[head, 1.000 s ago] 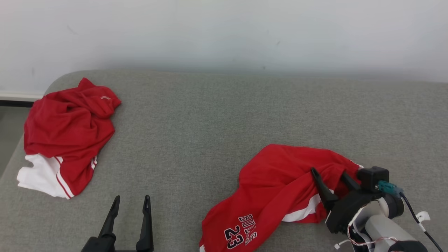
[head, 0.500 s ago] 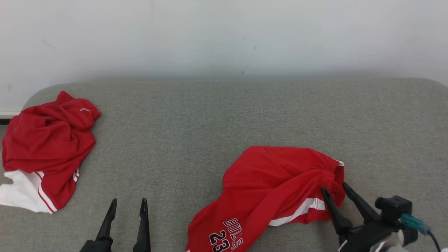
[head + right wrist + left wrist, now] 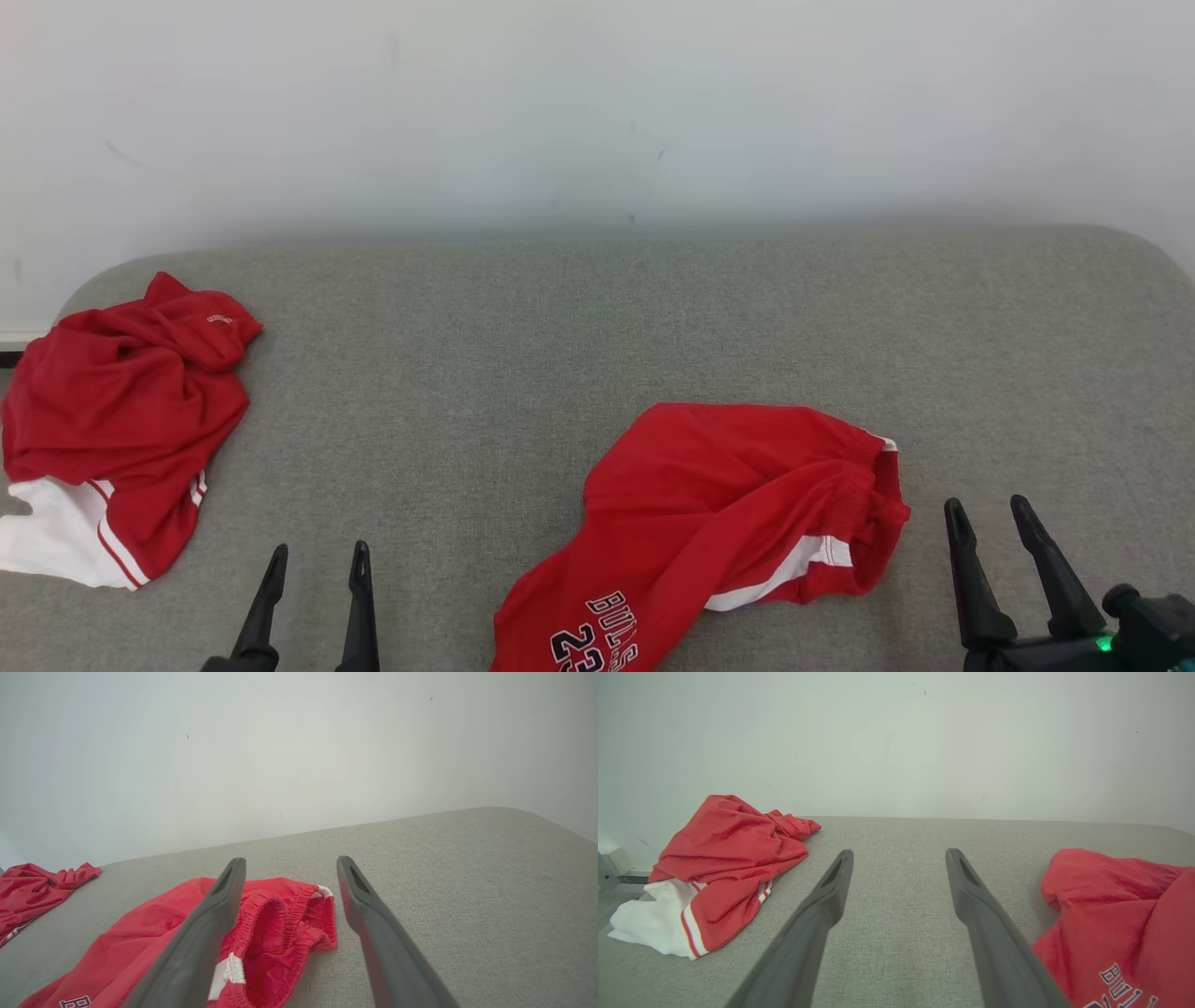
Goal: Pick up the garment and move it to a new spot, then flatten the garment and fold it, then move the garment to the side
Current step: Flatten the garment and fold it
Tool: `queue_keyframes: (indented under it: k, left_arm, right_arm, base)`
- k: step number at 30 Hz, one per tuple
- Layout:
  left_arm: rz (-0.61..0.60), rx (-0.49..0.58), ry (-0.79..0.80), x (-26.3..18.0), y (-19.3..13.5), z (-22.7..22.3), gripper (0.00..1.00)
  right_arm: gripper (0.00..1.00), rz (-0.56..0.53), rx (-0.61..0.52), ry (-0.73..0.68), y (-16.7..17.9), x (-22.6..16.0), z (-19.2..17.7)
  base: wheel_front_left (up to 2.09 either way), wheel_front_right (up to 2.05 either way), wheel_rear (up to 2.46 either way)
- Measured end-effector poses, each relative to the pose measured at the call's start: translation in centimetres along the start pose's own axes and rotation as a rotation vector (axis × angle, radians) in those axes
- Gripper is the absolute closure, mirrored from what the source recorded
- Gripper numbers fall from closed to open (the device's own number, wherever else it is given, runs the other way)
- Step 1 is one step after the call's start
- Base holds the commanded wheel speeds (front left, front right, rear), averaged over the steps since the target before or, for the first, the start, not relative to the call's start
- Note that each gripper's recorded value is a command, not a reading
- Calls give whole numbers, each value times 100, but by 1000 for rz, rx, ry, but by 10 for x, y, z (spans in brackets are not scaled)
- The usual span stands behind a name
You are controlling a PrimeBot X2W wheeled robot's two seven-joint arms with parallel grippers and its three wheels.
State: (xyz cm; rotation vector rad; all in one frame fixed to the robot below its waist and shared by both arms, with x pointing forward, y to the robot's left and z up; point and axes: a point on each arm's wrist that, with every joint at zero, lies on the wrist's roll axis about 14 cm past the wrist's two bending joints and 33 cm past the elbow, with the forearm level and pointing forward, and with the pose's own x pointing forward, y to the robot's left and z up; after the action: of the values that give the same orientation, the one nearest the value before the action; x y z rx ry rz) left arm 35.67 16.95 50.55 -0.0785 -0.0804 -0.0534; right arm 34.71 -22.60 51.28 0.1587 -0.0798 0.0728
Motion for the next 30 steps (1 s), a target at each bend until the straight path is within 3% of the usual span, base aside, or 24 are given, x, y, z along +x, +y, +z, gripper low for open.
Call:
queue_keyframes:
  k: [13, 30]
  left_arm:
    - [13, 26, 38, -15, 7, -11, 0]
    - [-279, -26, 334, -61, -77, -96, 0]
  right_arm:
    - [0, -46, 16, -24, 4, -17, 2]
    - [0, -35, 24, 5, 6, -10, -8]
  base:
    - [0, 0, 0]
    - [0, 0, 0]
